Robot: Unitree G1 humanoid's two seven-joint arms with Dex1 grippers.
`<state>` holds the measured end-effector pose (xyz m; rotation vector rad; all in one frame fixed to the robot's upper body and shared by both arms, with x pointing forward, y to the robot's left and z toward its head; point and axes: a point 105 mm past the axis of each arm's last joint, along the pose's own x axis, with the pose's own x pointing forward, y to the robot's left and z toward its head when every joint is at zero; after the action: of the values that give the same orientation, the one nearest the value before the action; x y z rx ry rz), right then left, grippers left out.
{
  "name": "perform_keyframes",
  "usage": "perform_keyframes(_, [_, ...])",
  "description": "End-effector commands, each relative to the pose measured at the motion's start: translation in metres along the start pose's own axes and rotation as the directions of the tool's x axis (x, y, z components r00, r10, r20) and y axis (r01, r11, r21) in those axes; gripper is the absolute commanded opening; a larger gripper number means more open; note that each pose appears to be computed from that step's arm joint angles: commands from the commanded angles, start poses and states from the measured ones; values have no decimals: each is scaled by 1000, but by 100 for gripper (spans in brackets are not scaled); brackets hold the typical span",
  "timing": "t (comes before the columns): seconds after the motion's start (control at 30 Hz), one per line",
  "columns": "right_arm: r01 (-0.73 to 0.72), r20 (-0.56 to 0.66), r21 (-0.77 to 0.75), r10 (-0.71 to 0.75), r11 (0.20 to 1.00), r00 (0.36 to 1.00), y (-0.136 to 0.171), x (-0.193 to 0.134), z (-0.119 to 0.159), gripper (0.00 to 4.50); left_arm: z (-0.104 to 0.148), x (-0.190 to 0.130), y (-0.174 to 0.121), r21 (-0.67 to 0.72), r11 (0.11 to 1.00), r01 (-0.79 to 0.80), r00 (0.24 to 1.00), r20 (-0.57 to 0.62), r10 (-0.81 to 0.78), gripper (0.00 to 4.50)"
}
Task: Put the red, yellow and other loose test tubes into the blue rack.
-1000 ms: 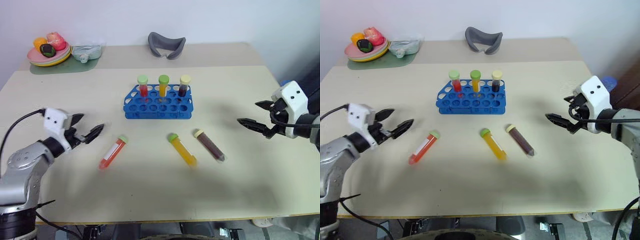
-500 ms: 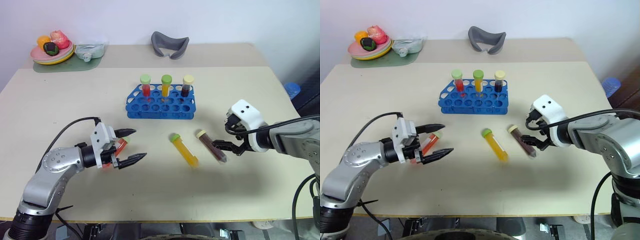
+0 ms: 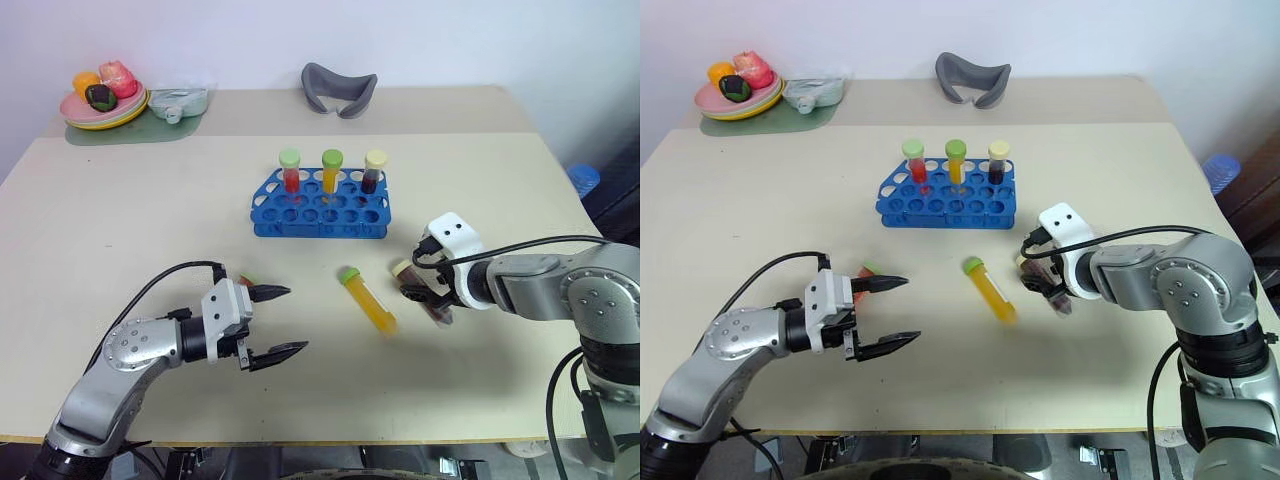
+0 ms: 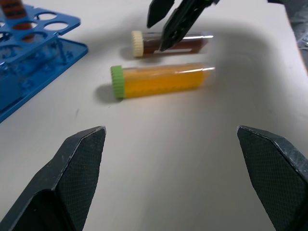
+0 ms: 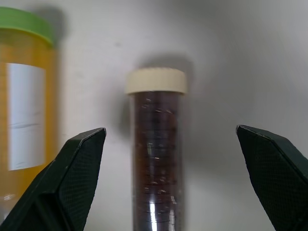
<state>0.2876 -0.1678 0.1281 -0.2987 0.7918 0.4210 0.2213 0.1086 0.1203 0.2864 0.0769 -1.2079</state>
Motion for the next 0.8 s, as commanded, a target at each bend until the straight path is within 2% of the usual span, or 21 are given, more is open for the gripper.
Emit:
perform_keyframes(0.03, [7, 1, -6, -7, 1000, 1000, 1, -4, 4, 444, 12, 6, -4, 53, 998, 21, 1000, 16, -22, 448])
perform_keyframes(0.3, [-7, -54, -10, 6, 1000, 999, 4, -4, -2, 444, 20, 12, -3, 50, 998, 36, 999, 13, -36, 448])
perform_keyframes(0.7, [20, -133, -23, -23, 1000, 991, 4, 6, -9, 444, 15, 5, -9, 37, 999, 36, 999, -8, -35, 448])
perform_keyframes(0.8, [23, -133, -22, -26, 999, 991, 3, 7, -6, 361, 13, 5, -7, 35, 999, 31, 999, -10, -31, 450])
